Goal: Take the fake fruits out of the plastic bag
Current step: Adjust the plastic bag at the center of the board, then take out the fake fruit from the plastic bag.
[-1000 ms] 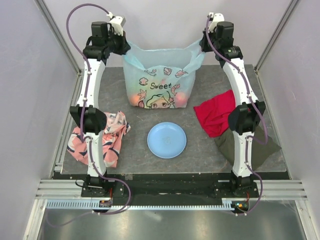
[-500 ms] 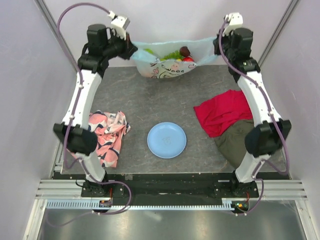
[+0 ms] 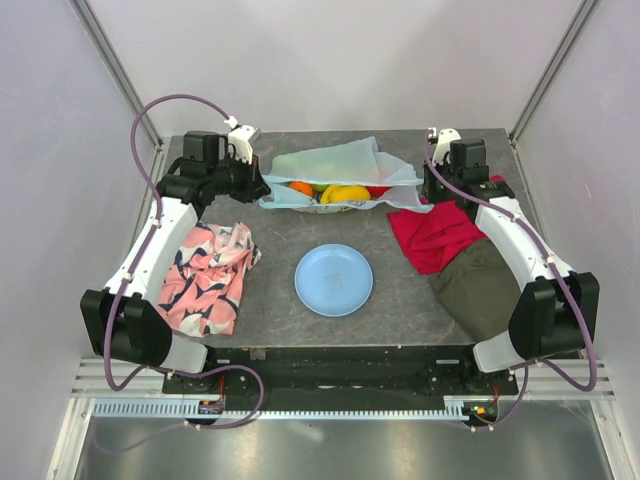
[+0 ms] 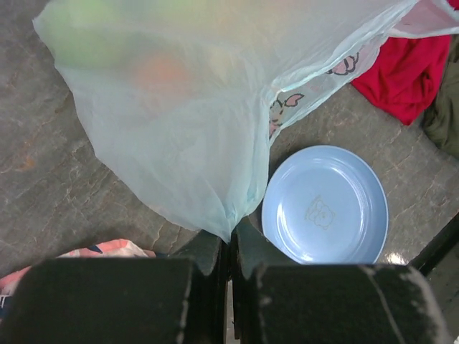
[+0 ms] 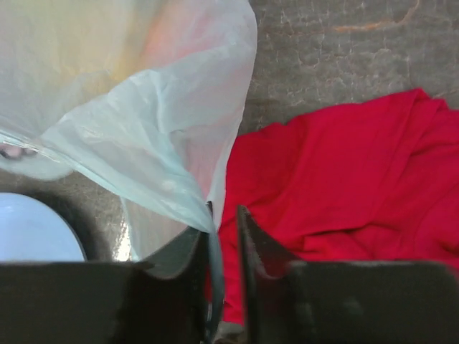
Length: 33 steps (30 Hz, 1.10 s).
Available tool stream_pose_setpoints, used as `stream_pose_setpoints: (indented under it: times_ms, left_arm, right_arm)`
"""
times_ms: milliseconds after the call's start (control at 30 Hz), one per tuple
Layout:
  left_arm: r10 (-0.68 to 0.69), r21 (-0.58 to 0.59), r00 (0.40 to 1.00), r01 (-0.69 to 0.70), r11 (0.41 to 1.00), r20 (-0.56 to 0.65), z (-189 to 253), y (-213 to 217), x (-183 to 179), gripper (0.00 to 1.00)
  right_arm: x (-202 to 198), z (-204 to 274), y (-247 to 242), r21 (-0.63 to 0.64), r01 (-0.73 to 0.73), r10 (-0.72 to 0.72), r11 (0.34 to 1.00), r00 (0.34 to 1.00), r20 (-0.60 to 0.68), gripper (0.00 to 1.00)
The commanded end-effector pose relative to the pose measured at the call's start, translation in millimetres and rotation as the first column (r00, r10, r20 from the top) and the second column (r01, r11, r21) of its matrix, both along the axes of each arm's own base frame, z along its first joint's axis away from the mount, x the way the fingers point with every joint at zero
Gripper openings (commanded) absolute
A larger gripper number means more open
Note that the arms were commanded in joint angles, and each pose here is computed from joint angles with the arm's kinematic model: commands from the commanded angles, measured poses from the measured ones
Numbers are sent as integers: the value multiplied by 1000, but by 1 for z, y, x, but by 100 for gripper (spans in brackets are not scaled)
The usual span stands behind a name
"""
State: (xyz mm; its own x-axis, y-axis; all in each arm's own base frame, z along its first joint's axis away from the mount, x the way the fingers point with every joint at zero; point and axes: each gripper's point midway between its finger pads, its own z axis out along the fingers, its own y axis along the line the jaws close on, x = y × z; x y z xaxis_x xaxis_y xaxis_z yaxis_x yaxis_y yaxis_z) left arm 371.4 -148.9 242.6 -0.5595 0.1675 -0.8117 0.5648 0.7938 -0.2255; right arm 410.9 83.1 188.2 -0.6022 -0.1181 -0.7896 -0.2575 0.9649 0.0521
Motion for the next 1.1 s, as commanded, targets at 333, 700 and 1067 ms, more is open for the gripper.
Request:
stream_pose_setpoints:
  times_ms: [333, 700, 1067]
  left_arm:
    - [29, -81, 999, -27, 996, 29, 27, -5, -9, 2]
    - [39, -121, 999, -36, 992, 22, 37, -9, -7, 2]
    - [32, -160, 999, -34, 987, -18, 32, -14, -13, 2]
  right_arm:
    - [34, 164, 23, 59, -117, 93, 991, 946, 312, 88]
    - [11, 232, 65, 71, -286, 221, 956, 856, 468, 96]
    - [-23, 154, 157, 31, -562, 528, 826, 793, 304, 33]
